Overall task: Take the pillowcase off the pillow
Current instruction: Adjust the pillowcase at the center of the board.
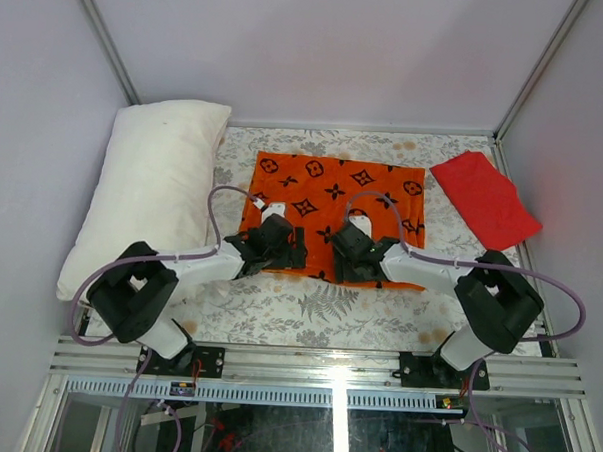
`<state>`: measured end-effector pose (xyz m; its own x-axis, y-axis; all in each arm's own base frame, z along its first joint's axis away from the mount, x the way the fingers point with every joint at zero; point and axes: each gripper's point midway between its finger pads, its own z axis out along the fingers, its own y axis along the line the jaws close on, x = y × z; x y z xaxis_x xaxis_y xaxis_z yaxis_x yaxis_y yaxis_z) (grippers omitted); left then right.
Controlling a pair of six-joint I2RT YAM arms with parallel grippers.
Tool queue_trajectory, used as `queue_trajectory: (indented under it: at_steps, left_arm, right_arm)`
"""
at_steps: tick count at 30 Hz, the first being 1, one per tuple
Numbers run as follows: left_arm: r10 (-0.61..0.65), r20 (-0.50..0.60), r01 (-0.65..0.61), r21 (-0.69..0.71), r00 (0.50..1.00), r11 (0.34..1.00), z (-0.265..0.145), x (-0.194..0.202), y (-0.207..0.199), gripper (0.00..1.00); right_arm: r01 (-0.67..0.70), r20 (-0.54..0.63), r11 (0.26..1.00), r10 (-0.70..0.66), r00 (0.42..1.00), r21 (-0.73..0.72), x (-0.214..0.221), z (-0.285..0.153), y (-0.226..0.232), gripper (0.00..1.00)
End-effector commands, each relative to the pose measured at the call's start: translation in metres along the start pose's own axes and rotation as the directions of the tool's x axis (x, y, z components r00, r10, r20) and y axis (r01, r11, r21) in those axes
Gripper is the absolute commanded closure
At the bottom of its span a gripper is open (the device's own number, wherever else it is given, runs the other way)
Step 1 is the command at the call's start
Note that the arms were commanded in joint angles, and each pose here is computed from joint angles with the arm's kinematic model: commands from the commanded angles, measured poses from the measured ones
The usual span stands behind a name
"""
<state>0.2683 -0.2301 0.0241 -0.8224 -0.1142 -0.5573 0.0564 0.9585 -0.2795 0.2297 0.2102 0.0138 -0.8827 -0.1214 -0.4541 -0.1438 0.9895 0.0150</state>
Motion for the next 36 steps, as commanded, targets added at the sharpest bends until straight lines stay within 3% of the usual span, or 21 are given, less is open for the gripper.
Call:
queue_trajectory:
  at_steps: [1,5,8,13,16,22,26,30,36]
  left_arm:
    - [-0.066,-0.029,0.065,-0.026,0.997,0.998,0.006,0.017,0.028,0.0]
    - [-0.094,-0.009,0.093,-0.036,0.996,0.995,-0.006,0.013,0.038,0.0]
    - [-0.084,0.05,0.085,-0.021,0.995,0.996,-0.022,-0.013,0.029,0.0]
    - [-0.041,0.247,0.024,0.073,0.968,0.997,-0.059,-0.095,-0.011,0.0]
    - [-0.032,0.323,-0.006,0.116,0.946,0.993,-0.068,-0.148,-0.028,0.0]
    - [-0.137,0.285,0.055,0.279,0.949,0.959,-0.033,-0.219,-0.012,0.0]
    - [-0.204,0.206,0.119,0.364,0.957,0.924,0.0,-0.24,0.005,0.0]
    - [-0.207,0.134,0.143,0.379,0.969,0.914,0.04,-0.234,0.011,0.0]
    - [-0.247,0.061,0.213,0.338,0.967,0.917,0.086,-0.211,0.039,0.0]
  right_arm:
    - [-0.04,-0.034,0.999,0.04,0.999,0.013,0.018,0.007,-0.022,0.33]
    - [-0.071,-0.016,0.997,0.071,0.997,-0.006,0.019,-0.005,-0.034,0.33]
    - [-0.068,0.111,0.995,0.076,0.991,-0.074,-0.016,-0.033,-0.026,0.32]
    - [-0.062,0.435,0.983,0.132,0.891,-0.172,-0.107,-0.089,-0.019,0.07]
    - [-0.121,0.477,0.948,0.255,0.841,-0.294,-0.159,-0.102,-0.022,0.04]
    - [-0.204,0.47,0.915,0.359,0.806,-0.349,-0.24,-0.083,-0.047,0.05]
    - [-0.29,0.377,0.858,0.459,0.804,-0.425,-0.265,-0.046,-0.071,0.06]
    - [-0.408,0.227,0.806,0.533,0.815,-0.428,-0.258,0.017,-0.097,0.09]
    - [-0.56,0.084,0.748,0.622,0.779,-0.356,-0.228,0.077,-0.148,0.14]
